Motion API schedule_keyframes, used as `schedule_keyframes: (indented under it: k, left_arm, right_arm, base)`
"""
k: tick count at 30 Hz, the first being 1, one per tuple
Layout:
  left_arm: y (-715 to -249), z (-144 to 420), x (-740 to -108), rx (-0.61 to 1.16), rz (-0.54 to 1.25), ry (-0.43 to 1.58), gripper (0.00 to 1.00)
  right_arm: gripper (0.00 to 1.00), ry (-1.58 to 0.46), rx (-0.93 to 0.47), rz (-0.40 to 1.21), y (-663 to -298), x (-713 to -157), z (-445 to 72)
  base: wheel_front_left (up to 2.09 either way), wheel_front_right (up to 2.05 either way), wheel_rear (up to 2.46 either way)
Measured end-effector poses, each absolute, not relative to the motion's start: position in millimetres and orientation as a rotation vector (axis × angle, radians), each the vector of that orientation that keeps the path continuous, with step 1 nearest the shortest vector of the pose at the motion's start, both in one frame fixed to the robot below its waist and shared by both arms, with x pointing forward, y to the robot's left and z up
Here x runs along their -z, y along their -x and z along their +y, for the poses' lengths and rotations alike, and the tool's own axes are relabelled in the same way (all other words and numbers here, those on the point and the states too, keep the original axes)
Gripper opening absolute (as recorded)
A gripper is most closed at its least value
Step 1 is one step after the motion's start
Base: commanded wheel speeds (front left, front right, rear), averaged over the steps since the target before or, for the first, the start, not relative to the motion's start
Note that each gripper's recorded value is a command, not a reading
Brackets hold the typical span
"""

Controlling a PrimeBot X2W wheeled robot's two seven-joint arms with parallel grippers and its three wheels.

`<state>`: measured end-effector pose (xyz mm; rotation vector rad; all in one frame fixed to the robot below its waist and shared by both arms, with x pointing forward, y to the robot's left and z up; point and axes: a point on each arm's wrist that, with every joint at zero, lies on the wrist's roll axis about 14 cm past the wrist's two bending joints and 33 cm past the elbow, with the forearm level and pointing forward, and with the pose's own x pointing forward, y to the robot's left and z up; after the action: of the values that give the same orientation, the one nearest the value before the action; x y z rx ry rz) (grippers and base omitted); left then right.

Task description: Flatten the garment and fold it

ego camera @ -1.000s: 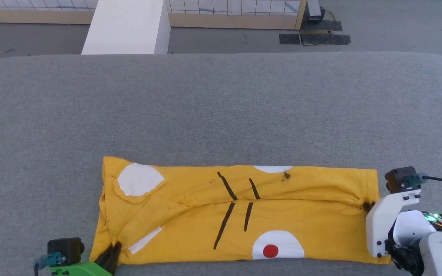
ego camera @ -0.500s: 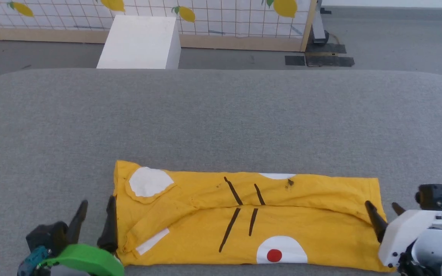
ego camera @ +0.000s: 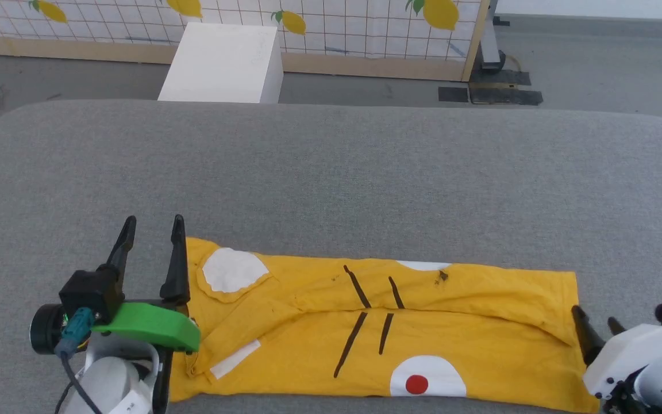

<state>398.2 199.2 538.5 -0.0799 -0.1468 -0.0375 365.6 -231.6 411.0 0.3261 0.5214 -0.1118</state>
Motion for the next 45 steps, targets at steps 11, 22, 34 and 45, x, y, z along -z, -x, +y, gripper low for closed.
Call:
schedule_keyframes:
  k: [11,22,34,45]
  left_arm:
    - [-404,184,-526,0.061,-0.122,0.097,1.00]
    - [-405,186,-523,0.055,-0.117,0.106,1.00]
    - [-406,186,-517,0.056,-0.105,0.101,1.00]
    - [-399,186,-521,0.059,-0.115,0.105,1.00]
  right_arm:
    - [0.34,-0.317,0.024,0.882,-346,-367,-206]
    - [0.00,-0.270,0.085,0.836,-344,-378,-223]
    - [0.00,-0.022,0.419,0.734,-331,-405,-332]
    - [0.00,0.067,0.299,0.599,-361,-452,-302]
  base:
    - [0.00,0.00,0.00]
    - [0.00,0.00,0.00]
    - [0.00,0.00,0.00]
    - [0.00,0.00,0.00]
